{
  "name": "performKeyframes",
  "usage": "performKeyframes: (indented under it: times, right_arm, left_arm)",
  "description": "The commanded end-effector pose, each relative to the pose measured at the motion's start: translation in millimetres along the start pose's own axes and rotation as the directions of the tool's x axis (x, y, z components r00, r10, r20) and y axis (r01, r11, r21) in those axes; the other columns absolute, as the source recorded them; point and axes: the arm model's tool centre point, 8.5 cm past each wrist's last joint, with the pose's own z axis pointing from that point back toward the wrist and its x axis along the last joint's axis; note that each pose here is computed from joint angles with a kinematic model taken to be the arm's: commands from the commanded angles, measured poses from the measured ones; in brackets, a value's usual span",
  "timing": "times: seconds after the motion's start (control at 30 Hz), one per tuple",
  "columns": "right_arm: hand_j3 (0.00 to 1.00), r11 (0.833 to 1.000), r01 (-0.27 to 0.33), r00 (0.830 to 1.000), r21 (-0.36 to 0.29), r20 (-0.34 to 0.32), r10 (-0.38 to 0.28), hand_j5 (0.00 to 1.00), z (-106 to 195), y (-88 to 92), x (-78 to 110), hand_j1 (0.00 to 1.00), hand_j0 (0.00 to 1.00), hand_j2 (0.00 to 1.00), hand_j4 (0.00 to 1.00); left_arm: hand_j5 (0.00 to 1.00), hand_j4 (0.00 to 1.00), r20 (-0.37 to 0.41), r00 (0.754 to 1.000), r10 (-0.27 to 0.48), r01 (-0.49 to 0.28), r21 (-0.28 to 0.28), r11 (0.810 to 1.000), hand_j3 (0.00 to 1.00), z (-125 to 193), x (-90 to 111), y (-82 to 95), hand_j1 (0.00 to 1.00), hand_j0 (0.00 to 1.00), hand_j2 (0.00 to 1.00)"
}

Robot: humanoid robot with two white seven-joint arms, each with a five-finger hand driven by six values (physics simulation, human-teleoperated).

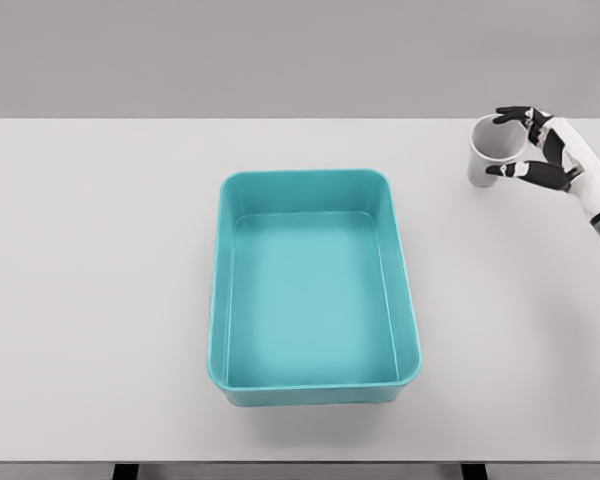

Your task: Put the paper cup into the basket with your right arm

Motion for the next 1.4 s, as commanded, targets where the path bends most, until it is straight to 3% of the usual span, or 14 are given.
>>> performKeyframes:
  times: [0.0,0.1,0.2,0.27,0.4,0.6,0.7,0.9,0.97,1.1,1.23,1.3,1.33,1.37]
  right_arm:
    - [0.54,1.0,0.002,1.0,0.003,0.025,-0.002,0.54,-3,0.0,6.8,0.54,0.54,0.54,0.54]
    - [0.54,1.0,0.002,0.999,0.015,0.049,-0.003,0.54,-8,3.1,13.9,0.54,0.54,0.54,0.54]
    - [0.55,0.999,0.0,0.993,0.046,0.114,-0.006,0.55,-18,11.9,33.3,0.55,0.55,0.55,0.55]
    - [0.55,0.997,-0.03,0.989,0.065,0.147,0.02,0.55,-16,6.2,48.2,0.55,0.55,0.55,0.55]
    - [0.55,0.993,-0.039,0.974,0.115,0.225,0.012,0.55,-25,22.7,72.2,0.55,0.55,0.55,0.55]
    - [0.6,0.986,-0.046,0.961,0.159,0.278,0.0,0.6,-31,37.4,89.2,0.6,0.6,0.6,0.6]
    - [0.6,0.978,-0.052,0.956,0.203,0.292,-0.01,0.6,-32,54.1,92.7,0.6,0.6,0.6,0.6]
    - [0.61,0.961,-0.09,0.933,0.261,0.359,-0.01,0.61,-38,76.7,114.6,0.61,0.61,0.61,0.61]
    - [0.62,0.94,-0.164,0.924,0.297,0.38,0.041,0.62,-38,88.5,120.6,0.62,0.62,0.62,0.62]
    - [0.64,0.907,-0.249,0.901,0.339,0.424,0.089,0.64,-42,111.4,130.6,0.64,0.64,0.64,0.64]
    - [0.67,0.812,-0.44,0.841,0.383,0.492,0.224,0.67,-42,141.8,139.6,0.67,0.67,0.67,0.67]
    - [0.67,0.797,-0.463,0.831,0.387,0.502,0.239,0.67,-43,147.1,140.2,0.67,0.67,0.67,0.67]
    - [0.69,0.768,-0.51,0.808,0.387,0.521,0.274,0.69,-43,151.3,143.1,0.69,0.69,0.69,0.69]
    - [0.79,0.74,-0.553,0.786,0.384,0.536,0.31,0.79,-43,153.2,145.0,0.79,0.79,0.79,0.79]
  left_arm:
    - [1.0,1.0,0.0,1.0,0.0,0.0,0.0,1.0,1.0,0,0,0.0,1.0,1.0,1.0]
    - [1.0,1.0,0.0,1.0,0.0,0.0,0.0,1.0,1.0,0,0,0.0,1.0,1.0,1.0]
    - [1.0,1.0,0.0,1.0,0.0,0.0,0.0,1.0,1.0,0,0,0.0,1.0,1.0,1.0]
    - [1.0,1.0,0.0,1.0,0.0,0.0,0.0,1.0,1.0,0,0,0.0,1.0,1.0,1.0]
    - [1.0,1.0,0.0,1.0,0.0,0.0,0.0,1.0,1.0,0,0,0.0,1.0,1.0,1.0]
    - [1.0,1.0,0.0,1.0,0.0,0.0,0.0,1.0,1.0,0,0,0.0,1.0,1.0,1.0]
    - [1.0,1.0,0.0,1.0,0.0,0.0,0.0,1.0,1.0,0,0,0.0,1.0,1.0,1.0]
    - [1.0,1.0,0.0,1.0,0.0,0.0,0.0,1.0,1.0,0,0,0.0,1.0,1.0,1.0]
    - [1.0,1.0,0.0,1.0,0.0,0.0,0.0,1.0,1.0,0,0,0.0,1.0,1.0,1.0]
    - [1.0,1.0,0.0,1.0,0.0,0.0,0.0,1.0,1.0,0,0,0.0,1.0,1.0,1.0]
    - [1.0,1.0,0.0,1.0,0.0,0.0,0.0,1.0,1.0,0,0,0.0,1.0,1.0,1.0]
    - [1.0,1.0,0.0,1.0,0.0,0.0,0.0,1.0,1.0,0,0,0.0,1.0,1.0,1.0]
    - [1.0,1.0,0.0,1.0,0.0,0.0,0.0,1.0,1.0,0,0,0.0,1.0,1.0,1.0]
    - [1.0,1.0,0.0,1.0,0.0,0.0,0.0,1.0,1.0,0,0,0.0,1.0,1.0,1.0]
